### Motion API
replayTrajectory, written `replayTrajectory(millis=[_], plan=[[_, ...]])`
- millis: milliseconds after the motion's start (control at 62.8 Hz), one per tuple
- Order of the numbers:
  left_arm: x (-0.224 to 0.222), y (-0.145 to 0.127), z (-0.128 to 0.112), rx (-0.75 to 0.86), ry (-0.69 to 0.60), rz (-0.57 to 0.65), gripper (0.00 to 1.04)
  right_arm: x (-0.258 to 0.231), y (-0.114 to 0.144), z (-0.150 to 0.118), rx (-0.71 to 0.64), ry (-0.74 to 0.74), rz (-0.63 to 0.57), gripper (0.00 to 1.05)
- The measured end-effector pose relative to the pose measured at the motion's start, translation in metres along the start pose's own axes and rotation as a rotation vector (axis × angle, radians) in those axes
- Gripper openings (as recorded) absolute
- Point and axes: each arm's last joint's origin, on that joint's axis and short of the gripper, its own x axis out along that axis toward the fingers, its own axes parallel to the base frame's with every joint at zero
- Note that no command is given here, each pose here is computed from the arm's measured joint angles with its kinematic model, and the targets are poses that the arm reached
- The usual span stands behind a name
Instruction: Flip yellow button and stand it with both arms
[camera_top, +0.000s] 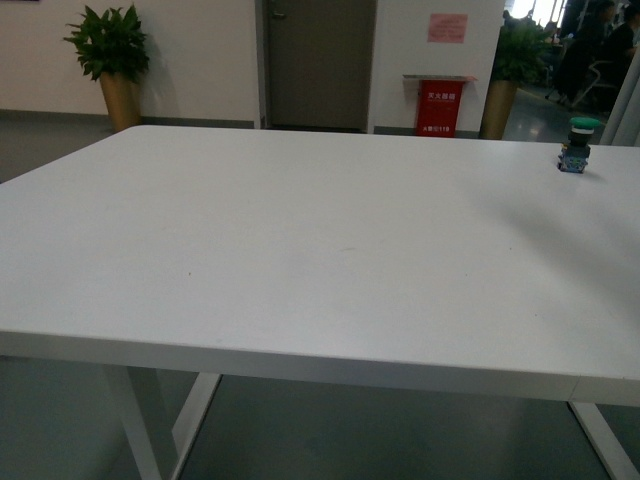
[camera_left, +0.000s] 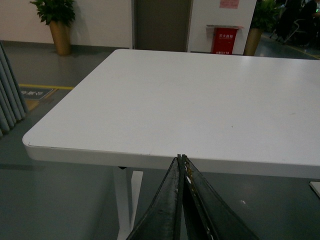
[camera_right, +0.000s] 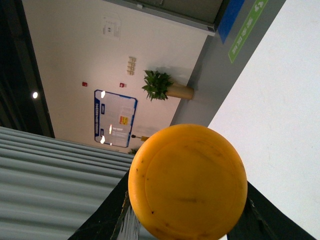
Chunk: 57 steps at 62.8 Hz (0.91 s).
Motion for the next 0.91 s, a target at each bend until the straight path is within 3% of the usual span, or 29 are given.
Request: replayTrajectory(millis=[127, 302, 462, 557, 621, 796, 907], plan=[[0.0, 0.0, 0.0, -0.001, -0.001, 0.0, 0.08, 0.0, 0.0, 0.0, -0.008, 0.003, -0.005, 0.38], [0.0, 0.0, 0.0, -0.001, -0.001, 0.0, 0.4, 0.017, 0.013, 0.013, -0.106, 0.008, -0.034, 0.38], [0.0, 0.0, 0.0, -0.001, -0.001, 0.0, 0.67, 0.053, 0.028, 0.052, -0.297, -0.033, -0.11, 0.38], [0.0, 0.0, 0.0, -0.001, -0.001, 0.0, 0.85, 0.079, 0.035, 0.077, -0.511, -0.066, -0.204, 0.38], [0.0, 0.0, 0.0, 0.0, -0.001, 0.0, 1.0, 0.098, 0.038, 0.096, -0.776, -0.064, -0.288, 0.38], [0.0, 0.0, 0.0, 0.0, -0.001, 0.0, 0.99, 0.114, 0.03, 0.121, -1.22, 0.049, -0.419, 0.38], [0.0, 0.0, 0.0, 0.0, -0.001, 0.0, 0.99, 0.119, 0.002, 0.136, -1.424, 0.203, -0.562, 0.38]])
